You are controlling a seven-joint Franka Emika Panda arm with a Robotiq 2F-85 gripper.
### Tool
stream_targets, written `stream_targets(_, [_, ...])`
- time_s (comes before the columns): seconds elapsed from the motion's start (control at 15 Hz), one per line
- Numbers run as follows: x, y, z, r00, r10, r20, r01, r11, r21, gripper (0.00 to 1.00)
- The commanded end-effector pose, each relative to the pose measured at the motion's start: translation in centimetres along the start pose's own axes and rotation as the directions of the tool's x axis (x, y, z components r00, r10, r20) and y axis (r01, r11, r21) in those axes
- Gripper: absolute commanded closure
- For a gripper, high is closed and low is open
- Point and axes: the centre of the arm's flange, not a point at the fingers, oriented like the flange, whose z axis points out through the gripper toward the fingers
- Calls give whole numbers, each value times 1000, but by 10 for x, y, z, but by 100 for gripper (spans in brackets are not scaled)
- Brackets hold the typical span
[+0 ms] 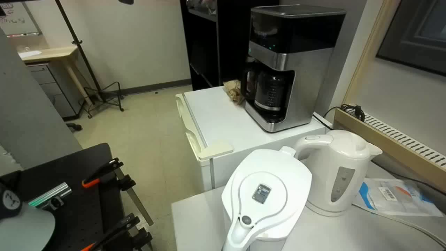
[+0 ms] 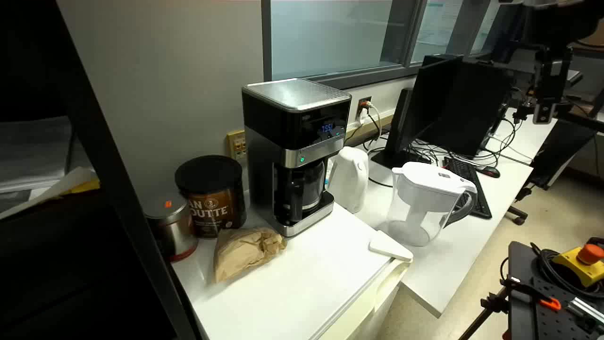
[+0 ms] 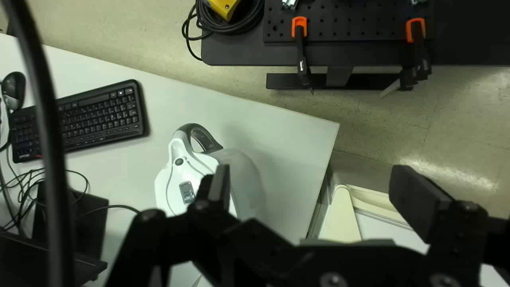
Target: Press a button on the coffee maker
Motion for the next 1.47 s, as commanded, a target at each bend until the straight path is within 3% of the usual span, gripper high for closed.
stream_targets(0.0, [0, 0, 0, 1000, 0, 0, 0, 1000, 0, 0])
stream_targets(0.53, [0, 0, 0, 1000, 0, 0, 0, 1000, 0, 0])
stream_targets(0.73, [11, -4, 2, 999, -32, -20, 31, 999, -38, 0])
stream_targets(0.93, [27, -15, 6, 995, -101, -26, 99, 992, -78, 0])
stream_targets(1.13, [41, -29, 13, 971, -238, -28, 232, 964, -132, 0])
stream_targets(1.2, [46, -34, 17, 956, -291, -38, 282, 947, -156, 25])
stream_targets(1.27, [51, -39, 20, 942, -332, -47, 318, 930, -181, 26])
stream_targets(1.4, [62, -48, 28, 910, -410, -69, 383, 891, -242, 40])
